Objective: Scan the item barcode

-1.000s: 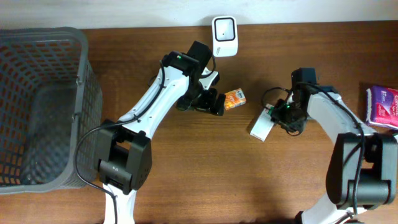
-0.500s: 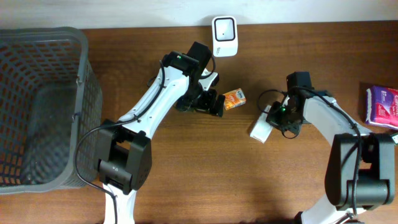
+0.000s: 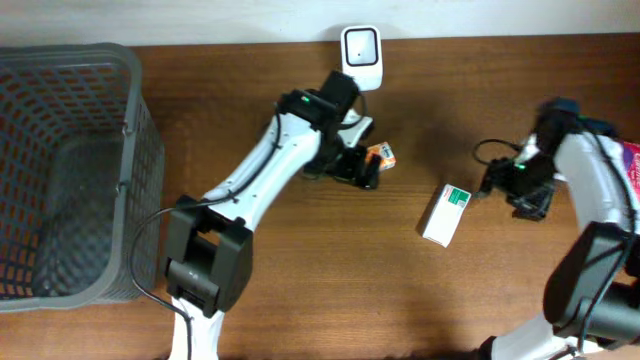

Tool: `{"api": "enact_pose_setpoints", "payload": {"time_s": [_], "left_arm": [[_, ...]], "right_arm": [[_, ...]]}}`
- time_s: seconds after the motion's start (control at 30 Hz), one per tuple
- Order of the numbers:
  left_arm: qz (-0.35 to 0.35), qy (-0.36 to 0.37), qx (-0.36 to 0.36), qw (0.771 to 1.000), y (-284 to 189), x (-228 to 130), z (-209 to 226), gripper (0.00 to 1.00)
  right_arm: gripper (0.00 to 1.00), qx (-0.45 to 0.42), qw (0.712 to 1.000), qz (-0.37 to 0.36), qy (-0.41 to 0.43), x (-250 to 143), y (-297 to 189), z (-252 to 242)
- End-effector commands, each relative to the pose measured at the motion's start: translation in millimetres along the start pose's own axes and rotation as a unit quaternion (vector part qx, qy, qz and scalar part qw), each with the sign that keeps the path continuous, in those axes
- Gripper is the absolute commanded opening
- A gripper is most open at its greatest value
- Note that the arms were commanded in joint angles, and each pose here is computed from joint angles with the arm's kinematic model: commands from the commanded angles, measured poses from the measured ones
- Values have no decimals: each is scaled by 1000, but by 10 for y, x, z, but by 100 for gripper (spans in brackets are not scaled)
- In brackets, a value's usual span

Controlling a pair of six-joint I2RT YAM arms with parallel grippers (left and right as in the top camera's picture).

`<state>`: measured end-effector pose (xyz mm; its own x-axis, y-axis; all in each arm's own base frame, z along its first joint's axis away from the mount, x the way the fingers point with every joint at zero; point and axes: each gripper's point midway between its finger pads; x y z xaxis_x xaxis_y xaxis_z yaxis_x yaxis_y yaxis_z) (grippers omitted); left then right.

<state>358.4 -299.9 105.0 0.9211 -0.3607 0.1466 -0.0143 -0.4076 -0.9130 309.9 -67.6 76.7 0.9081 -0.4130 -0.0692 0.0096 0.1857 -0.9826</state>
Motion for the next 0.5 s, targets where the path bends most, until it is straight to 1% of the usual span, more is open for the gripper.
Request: {"api": "enact_pose_setpoints", "payload": {"time_s": [0.0,0.03,0.07,0.1,0.13,0.17,0.2,0.23,0.27,0.3,0.33,0.37,0.47], "left_arm": [[4,32,-39,999,401,3,-491,99],[1,26,-39,999,550,15,-597,96],[2,23,-42,999,678,9,-682,87],[8,8,-45,999,861,-30,-782,50],[14,8,-46,999,989,-66,-840,38],[22,17,-46,999,1122,-129,-899,37],[29,20,-44,998,1178,-172,-925,40],[32,22,-44,998,1211,-196,-935,38],[30,21,-36,999,1220,-187,-906,16],[18,1,-6,1000,1222,-144,-790,0],[7,-23,24,999,1222,-108,-686,0],[-1,-36,37,999,1243,-81,-637,0],[3,-35,39,999,1366,-98,-615,0]], "right_arm": [[52,55,998,-13,32,35,67,-127],[33,56,997,-17,55,38,164,-177],[22,57,996,-19,69,27,258,-206],[15,57,996,-16,69,-10,342,-219],[10,57,995,-12,77,-37,361,-223],[4,55,995,-2,84,-104,415,-224],[4,55,995,4,81,-161,500,-213],[4,55,995,7,89,-207,590,-199],[4,81,994,10,77,-291,765,-45],[4,92,993,11,68,-332,840,42],[4,90,993,13,68,-380,914,108],[4,89,994,14,57,-409,952,183],[4,89,995,19,42,-460,993,387]]}}
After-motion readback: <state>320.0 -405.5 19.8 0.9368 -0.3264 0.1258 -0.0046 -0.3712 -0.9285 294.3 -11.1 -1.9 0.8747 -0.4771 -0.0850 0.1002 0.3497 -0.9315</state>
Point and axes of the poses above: each gripper's point midway between its finger pads, its own y axis out along the fingers, its own z axis along the line the jaws close on, x = y × z, and after that the axes turned 5 degrees about -y, right-handed
